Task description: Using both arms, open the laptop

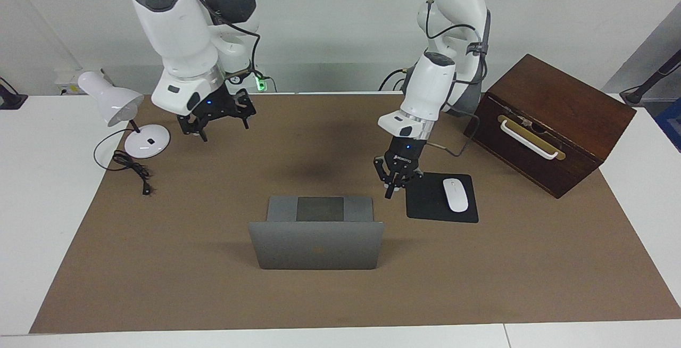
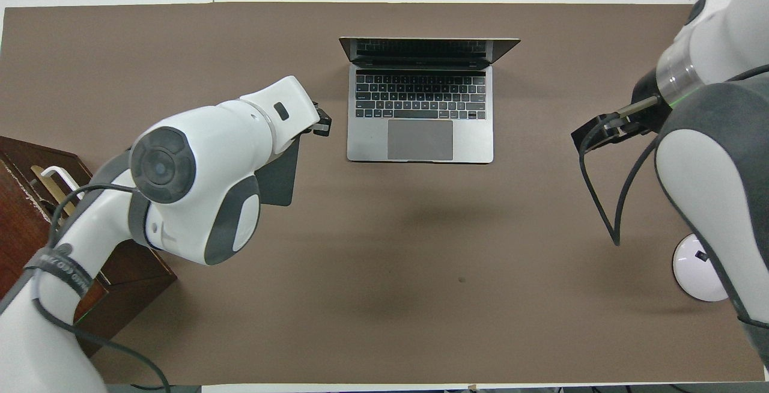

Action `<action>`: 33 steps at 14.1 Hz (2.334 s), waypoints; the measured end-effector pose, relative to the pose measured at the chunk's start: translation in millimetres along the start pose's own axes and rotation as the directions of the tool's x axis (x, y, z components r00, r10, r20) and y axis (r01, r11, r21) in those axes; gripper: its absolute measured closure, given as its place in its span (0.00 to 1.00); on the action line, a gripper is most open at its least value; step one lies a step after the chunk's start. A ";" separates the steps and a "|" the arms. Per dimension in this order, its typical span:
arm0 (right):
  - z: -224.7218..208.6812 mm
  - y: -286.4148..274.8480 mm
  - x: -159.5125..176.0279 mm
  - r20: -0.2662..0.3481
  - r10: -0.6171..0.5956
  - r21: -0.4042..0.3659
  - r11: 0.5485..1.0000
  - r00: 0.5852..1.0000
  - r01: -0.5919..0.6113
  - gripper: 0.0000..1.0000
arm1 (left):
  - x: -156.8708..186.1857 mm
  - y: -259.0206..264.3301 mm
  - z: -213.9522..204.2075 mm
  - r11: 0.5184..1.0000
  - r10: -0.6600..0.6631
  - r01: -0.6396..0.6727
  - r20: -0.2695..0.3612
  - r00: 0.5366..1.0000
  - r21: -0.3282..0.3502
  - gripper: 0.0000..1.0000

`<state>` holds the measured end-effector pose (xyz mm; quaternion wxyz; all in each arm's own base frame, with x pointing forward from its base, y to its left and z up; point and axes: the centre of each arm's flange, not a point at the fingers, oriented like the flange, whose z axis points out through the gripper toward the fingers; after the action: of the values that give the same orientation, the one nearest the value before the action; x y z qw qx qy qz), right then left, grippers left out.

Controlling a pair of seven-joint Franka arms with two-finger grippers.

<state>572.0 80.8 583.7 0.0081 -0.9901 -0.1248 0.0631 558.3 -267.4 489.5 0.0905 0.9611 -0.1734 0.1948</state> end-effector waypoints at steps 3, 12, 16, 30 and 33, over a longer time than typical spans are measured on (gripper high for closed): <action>6.3 -6.3 -11.3 0.020 0.058 -0.007 0.998 0.998 -0.058 0.00 | 9.7 -28.3 -56.6 0.999 -0.045 0.043 0.108 0.993 0.018 0.99; -4.1 -4.1 -27.9 0.003 0.094 -0.015 0.995 0.996 -0.094 0.00 | -17.1 -173.1 -188.5 0.969 -0.233 0.180 0.389 0.891 0.167 0.16; -3.4 -3.4 -27.8 0.003 0.099 -0.009 0.995 0.995 -0.099 0.00 | -34.8 -213.6 -208.7 0.961 -0.269 0.213 0.415 0.869 0.176 0.00; -33.5 89.5 -47.1 -0.058 0.299 0.102 0.951 0.952 -0.292 0.00 | -45.6 -230.4 -217.8 0.953 -0.297 0.240 0.426 0.854 0.184 0.00; -32.8 76.6 -46.1 -0.035 0.281 0.150 0.950 0.959 -0.273 0.00 | -45.9 -230.7 -213.3 0.953 -0.296 0.238 0.416 0.860 0.185 0.00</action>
<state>550.7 -4.9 619.5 0.0742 -0.9960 0.0205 0.0445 530.6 10.9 639.9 0.0138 0.9986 -0.0415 -0.0309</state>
